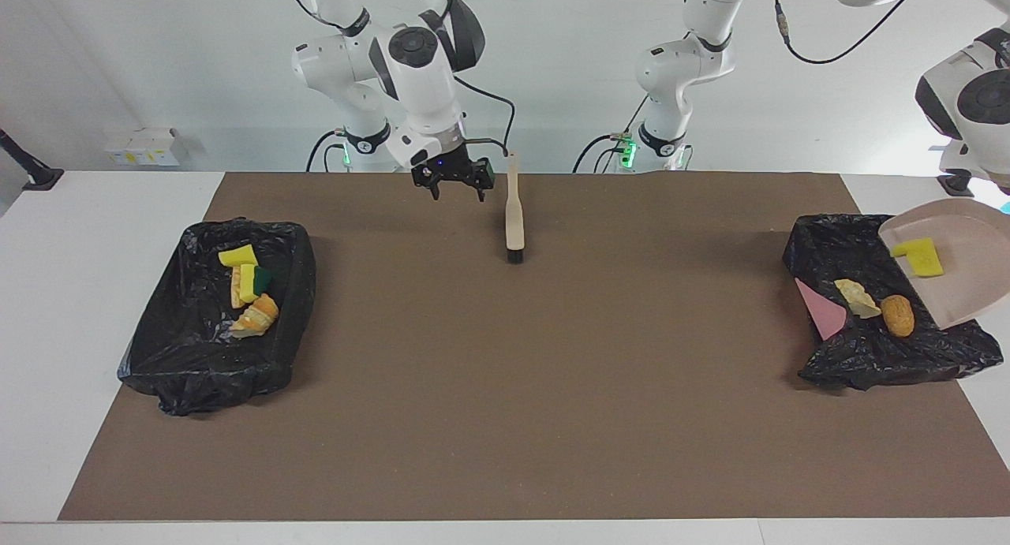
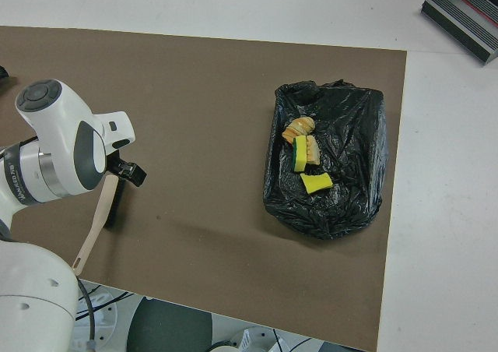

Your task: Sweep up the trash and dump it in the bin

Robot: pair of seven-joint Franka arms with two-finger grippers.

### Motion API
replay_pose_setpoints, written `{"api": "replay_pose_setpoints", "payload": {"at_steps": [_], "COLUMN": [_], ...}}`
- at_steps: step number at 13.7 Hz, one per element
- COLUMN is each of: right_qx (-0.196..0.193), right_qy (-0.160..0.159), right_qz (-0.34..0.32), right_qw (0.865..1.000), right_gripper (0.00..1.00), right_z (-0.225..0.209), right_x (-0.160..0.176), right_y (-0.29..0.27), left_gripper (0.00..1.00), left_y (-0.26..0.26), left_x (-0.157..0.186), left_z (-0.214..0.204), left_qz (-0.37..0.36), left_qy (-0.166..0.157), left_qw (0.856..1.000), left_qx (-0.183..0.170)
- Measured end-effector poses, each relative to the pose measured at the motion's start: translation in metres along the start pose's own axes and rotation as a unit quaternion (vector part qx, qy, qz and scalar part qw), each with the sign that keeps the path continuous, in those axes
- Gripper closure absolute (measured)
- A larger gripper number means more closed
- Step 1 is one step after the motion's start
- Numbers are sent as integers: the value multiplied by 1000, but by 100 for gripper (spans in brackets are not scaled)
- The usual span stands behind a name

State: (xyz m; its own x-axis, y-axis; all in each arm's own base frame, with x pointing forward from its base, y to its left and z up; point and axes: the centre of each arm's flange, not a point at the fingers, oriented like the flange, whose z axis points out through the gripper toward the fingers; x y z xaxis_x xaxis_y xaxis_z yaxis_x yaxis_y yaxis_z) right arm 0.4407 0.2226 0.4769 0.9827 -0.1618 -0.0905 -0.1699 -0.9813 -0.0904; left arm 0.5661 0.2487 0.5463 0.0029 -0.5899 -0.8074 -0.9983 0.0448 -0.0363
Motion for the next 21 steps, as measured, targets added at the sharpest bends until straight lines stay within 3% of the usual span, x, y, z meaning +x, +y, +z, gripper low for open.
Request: {"api": "replay_pose_setpoints", "payload": {"at_steps": [3,5,8,10,13,16,21], "right_qx": [2,-11,-48,-50,-49,-78,-80], "right_qy": [8,14,25,42,49,45,42], "right_qz": [-24,-23,-14,2,28,37,36], "right_qw": [1000,1000,998,998,997,995,995], "right_gripper": [0,0,0,0,0,0,0], "right_z": [-68,-105,-143,-163,-186,-201,-204], "right_x": [38,48,52,59,70,87,105], "right_y": [57,83,100,116,140,149,146], "left_gripper": [69,69,69,69,69,69,69], "left_y": [12,16,10,8,13,23,33], "left_x": [-6,1,30,54,97,137,180], "left_z": [-17,-33,-76,-107,-144,-177,-206], "left_qz": [-24,-46,-70,-94,-152,-218,-324], "left_qy": [-57,-95,-121,-121,-78,-26,68], "left_qw": [998,994,989,987,982,969,926], "left_qx": [0,-21,-42,-50,-82,-116,-179]}}
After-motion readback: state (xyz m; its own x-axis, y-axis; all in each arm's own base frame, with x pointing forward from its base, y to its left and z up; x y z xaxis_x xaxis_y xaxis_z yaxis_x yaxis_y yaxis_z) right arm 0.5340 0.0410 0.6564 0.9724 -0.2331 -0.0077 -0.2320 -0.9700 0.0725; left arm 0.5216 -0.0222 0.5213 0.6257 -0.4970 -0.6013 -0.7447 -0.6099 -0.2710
